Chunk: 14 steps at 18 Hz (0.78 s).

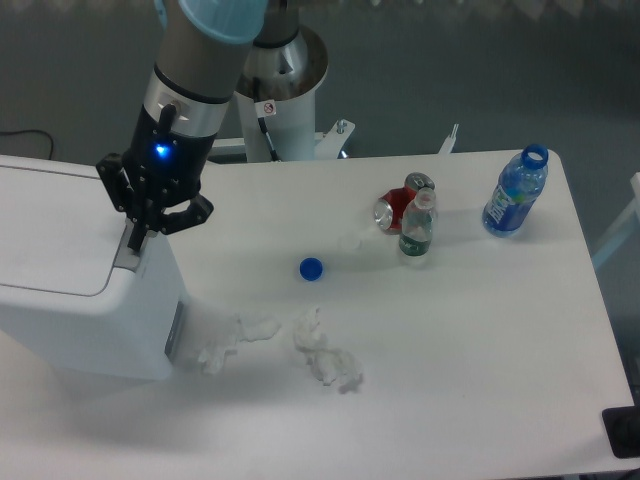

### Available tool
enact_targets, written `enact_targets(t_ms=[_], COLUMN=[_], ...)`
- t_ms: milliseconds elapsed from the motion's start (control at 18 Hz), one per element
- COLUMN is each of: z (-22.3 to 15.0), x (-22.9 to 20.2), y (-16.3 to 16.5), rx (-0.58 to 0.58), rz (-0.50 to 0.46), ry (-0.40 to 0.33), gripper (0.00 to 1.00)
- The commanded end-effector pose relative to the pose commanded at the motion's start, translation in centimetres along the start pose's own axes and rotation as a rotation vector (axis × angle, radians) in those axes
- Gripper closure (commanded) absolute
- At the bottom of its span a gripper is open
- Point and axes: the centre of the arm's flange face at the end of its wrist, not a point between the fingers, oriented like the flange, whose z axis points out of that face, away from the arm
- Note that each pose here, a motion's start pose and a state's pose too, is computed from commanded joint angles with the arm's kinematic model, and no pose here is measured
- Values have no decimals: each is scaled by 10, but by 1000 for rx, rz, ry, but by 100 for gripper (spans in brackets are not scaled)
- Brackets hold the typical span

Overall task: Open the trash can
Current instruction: 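Hold the gripper pressed on the trash can lid, then lift the gripper up away from the lid, leaving it open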

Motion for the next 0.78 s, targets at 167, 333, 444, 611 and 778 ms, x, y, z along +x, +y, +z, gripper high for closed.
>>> enact_targets(t_ms=[167,333,444,611,778], z=[0,1,1,3,3], x=[-1,-1,-1,-1,-1], y=[0,0,0,1,1], rx=[0,0,0,-3,-3], rz=[0,2,2,2,2], ry=[-1,0,0,0,0], gripper=[100,100,100,100,100])
